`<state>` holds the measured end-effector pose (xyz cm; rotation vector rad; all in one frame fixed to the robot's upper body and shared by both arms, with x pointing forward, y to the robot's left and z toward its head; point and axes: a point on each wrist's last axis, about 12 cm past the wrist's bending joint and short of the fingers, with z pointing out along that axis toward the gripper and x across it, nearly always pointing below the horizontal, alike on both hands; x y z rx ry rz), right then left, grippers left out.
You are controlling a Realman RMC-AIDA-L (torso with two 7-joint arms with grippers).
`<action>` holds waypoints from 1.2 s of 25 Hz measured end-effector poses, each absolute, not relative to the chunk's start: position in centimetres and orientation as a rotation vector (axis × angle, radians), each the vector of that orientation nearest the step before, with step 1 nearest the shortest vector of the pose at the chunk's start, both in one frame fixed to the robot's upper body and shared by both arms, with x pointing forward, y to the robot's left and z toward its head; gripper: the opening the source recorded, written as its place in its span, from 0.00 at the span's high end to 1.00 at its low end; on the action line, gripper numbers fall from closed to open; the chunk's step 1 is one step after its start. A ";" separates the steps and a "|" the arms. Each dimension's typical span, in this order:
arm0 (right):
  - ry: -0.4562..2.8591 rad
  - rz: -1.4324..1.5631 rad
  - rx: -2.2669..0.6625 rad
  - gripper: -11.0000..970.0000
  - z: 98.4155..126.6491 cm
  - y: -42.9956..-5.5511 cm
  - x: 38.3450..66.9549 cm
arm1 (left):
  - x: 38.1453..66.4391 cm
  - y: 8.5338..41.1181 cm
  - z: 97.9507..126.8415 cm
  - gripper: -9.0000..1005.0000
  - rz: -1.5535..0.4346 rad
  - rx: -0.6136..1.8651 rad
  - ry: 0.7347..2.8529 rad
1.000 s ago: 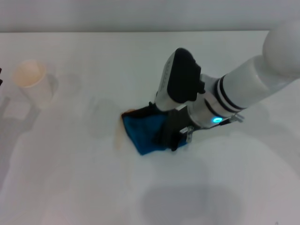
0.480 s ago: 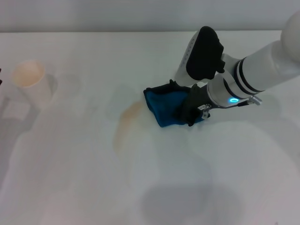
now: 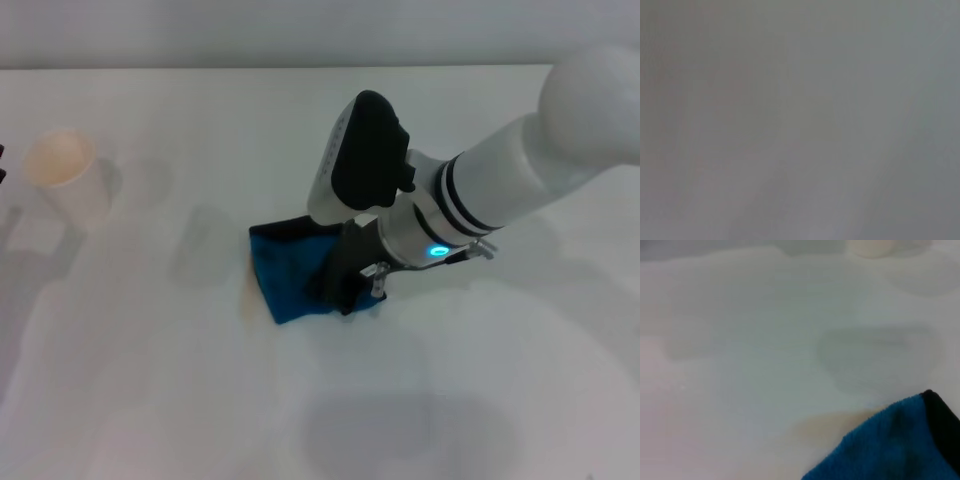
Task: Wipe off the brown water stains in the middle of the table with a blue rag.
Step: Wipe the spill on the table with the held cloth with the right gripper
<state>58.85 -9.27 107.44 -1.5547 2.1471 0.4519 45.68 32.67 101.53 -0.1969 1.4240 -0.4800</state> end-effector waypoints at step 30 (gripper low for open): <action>2.022 0.646 -1.870 0.95 106.6 -8.4 54.2 | 45.7 32.7 101.5 0.11 -0.475 -0.204 1.421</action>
